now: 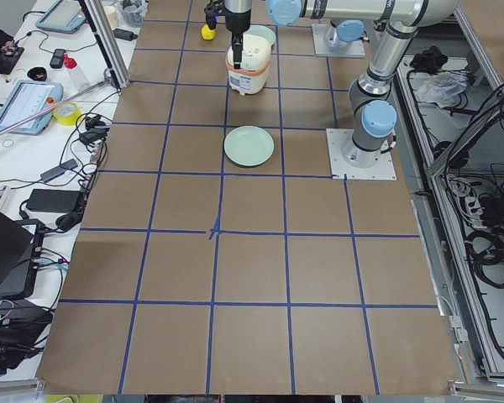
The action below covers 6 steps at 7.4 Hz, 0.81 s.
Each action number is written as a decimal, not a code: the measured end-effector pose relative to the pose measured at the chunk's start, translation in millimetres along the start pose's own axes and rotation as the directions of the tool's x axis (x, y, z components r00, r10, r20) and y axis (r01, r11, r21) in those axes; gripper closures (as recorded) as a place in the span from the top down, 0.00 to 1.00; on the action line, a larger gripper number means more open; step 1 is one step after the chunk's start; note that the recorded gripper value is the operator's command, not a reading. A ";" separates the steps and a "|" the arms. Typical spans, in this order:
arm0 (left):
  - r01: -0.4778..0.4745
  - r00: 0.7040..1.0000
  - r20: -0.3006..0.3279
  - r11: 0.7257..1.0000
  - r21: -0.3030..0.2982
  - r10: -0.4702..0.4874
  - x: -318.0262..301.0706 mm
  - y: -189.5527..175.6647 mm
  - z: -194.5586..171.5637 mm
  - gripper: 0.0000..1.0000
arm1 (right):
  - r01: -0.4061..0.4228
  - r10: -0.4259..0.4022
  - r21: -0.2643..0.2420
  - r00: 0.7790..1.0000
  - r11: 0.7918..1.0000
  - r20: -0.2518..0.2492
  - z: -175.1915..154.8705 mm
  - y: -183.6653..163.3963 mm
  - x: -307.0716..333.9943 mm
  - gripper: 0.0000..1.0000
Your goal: Press rice cooker button
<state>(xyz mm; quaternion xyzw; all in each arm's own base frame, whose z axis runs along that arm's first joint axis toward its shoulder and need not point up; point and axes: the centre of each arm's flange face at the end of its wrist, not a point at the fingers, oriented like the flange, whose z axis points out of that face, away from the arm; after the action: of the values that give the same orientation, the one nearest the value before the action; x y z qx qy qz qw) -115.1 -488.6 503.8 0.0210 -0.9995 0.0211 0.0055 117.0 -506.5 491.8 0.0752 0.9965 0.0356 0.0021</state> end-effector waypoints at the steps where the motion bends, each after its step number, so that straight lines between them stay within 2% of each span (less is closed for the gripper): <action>1: 0.000 1.000 0.000 1.000 0.000 0.000 0.0 0.0 0.1 1.00 | 0.000 0.000 -0.003 1.000 1.000 0.009 0.6 0.8 -2.2 0.22; 2: 0.000 1.000 0.000 1.000 0.000 0.000 0.0 0.0 0.2 1.00 | -0.006 0.006 -0.009 0.999 1.000 0.037 1.7 2.2 -8.2 0.00; 4: 0.000 1.000 0.000 1.000 0.000 0.000 0.0 0.0 0.2 1.00 | -0.046 0.050 -0.044 0.994 0.998 0.094 10.7 8.3 -36.4 0.00; 6: 0.000 1.000 0.000 1.000 0.000 0.000 0.0 0.0 0.0 1.00 | -0.070 0.079 -0.097 0.992 0.993 0.096 36.3 20.9 -70.5 0.00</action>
<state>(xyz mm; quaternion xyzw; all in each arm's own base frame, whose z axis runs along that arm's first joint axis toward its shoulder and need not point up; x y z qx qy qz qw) -115.1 -488.6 503.8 0.0210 -0.9995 0.0211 0.0055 190.1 -493.9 457.0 0.1139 0.9889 0.0783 0.0538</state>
